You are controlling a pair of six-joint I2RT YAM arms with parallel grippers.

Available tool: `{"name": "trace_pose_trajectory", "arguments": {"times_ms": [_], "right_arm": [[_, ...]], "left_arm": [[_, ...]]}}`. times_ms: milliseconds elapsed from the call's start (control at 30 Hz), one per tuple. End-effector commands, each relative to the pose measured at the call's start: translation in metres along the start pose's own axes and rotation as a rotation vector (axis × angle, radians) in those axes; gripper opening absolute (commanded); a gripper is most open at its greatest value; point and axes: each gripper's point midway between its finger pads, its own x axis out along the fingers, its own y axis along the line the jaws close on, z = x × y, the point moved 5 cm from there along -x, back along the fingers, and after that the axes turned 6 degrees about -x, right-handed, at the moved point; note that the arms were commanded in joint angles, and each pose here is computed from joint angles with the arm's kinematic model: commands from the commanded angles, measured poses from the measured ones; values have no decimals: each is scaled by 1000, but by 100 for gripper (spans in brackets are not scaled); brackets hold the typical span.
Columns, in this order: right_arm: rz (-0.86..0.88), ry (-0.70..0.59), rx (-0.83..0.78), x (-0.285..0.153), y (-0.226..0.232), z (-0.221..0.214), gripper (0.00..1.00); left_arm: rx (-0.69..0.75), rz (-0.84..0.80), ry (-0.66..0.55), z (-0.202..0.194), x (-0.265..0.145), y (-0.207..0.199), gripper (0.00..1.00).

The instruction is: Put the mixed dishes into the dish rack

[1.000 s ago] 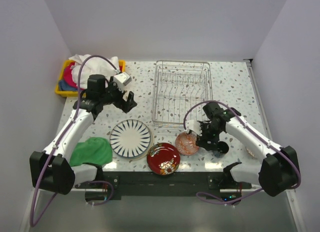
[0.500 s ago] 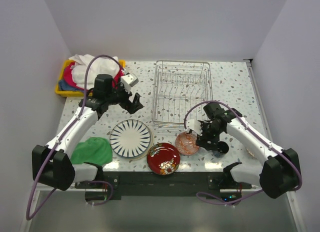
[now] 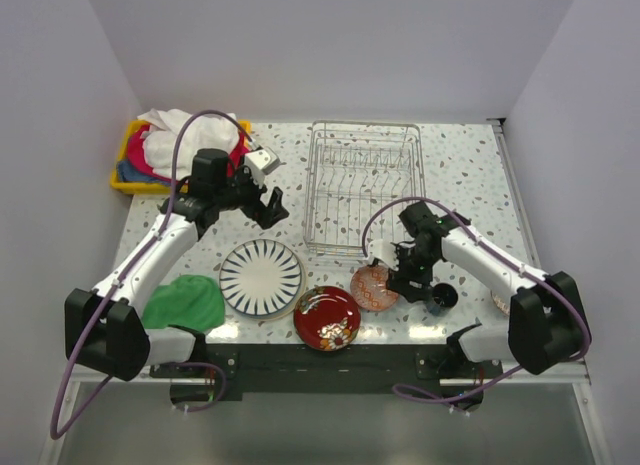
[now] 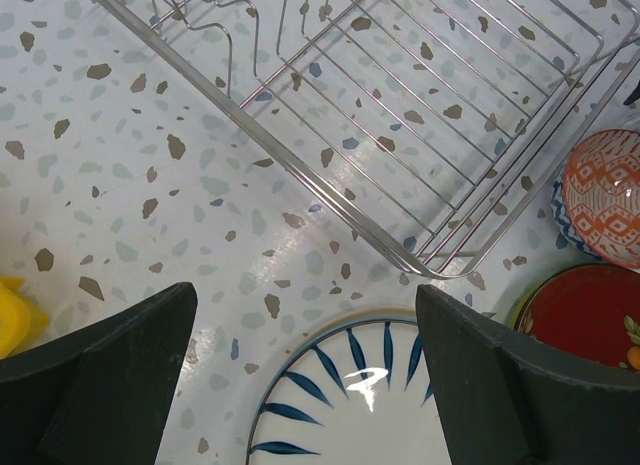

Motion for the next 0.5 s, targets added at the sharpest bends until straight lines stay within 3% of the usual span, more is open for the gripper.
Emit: {"name": "trace_pose_trajectory", "arguments": {"times_ms": [0,333,467], "right_arm": [[-2,-45,-23,8,-2,3,70],[18,-20,-7,-1,10,-2,33],[-14,-33,-18,-23,14,2,26]], "left_arm": [[46,12,-59,21,-1,3,96],[39,-4,-67,22,5,4,96],[37,-20,-84,26,10,3,96]]}}
